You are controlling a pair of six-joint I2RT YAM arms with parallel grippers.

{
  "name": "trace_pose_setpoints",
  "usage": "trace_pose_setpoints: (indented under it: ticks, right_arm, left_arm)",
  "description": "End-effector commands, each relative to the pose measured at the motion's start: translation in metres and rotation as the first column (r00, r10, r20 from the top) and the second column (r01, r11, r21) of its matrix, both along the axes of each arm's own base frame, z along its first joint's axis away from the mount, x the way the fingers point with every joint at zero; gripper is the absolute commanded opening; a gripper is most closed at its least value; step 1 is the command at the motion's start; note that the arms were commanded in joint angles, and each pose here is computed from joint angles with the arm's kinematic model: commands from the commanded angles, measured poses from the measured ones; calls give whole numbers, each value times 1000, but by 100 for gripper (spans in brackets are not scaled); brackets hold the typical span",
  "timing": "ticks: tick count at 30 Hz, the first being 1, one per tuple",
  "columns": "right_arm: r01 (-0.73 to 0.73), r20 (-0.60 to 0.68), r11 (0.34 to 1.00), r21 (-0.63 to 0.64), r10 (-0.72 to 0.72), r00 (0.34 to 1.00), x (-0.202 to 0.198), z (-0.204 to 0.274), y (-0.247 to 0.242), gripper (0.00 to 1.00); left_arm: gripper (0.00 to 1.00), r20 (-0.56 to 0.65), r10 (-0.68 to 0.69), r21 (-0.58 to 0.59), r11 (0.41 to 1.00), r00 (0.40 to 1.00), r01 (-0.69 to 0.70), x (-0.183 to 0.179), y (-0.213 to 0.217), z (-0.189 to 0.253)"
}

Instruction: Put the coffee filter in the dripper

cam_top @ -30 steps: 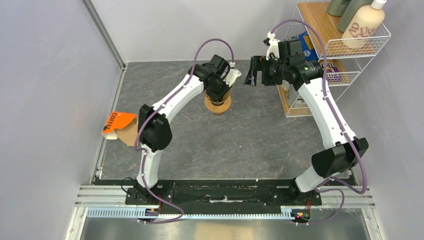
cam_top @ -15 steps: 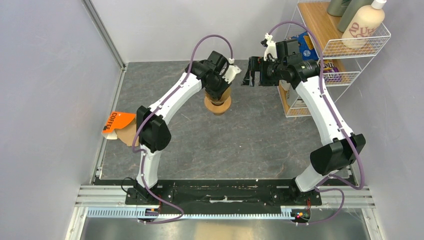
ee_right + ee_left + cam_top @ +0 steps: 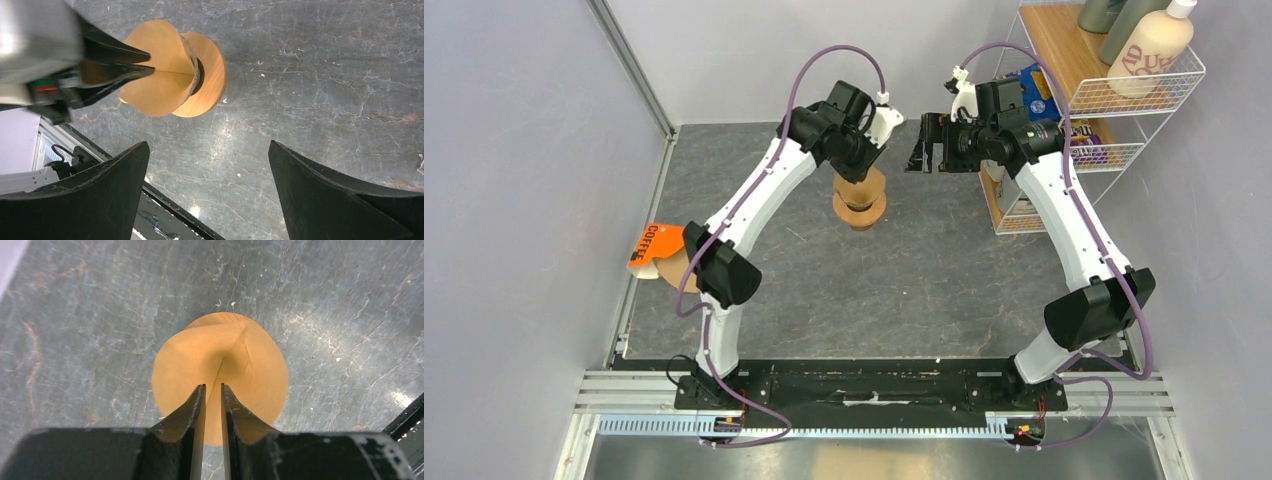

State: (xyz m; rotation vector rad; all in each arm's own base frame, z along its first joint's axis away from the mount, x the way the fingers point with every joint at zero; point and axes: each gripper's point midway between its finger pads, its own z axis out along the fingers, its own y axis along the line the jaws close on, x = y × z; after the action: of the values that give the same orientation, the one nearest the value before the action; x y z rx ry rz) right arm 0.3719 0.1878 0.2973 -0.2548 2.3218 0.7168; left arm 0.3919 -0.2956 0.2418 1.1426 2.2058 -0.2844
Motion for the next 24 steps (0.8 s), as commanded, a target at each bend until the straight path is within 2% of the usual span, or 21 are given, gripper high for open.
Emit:
trace_pose_setpoints:
  ticks: [1,6,11,15,20,24]
  right_arm:
    - [-38,107,998,47,33,994,1,33,5,97]
    - [-67,182,995,75,52,982,-2,49,7,97]
    - [-95,265,992,88,68,962,-8,62,8,97]
    - [-88,317,993,76,60,947,-15,66,3,97]
    - [-42,320,999,27,32,947,-25,49,-12,97]
    - [-2,323,1000,-20,8,946,-36,26,-25,97]
  left_arm:
    - [24,147,31,-142,990,989,-10,-18,14,92]
    - [24,182,111,-247,967,977,-64,-29,39,136]
    - [25,210,213,-354,926,954,-129,-34,83,172]
    - [28,157,317,-464,860,935,-214,-39,131,182]
    - [32,35,362,-433,845,931,-312,-56,172,132]
    - [41,-87,409,-405,818,908,-408,-66,191,83]
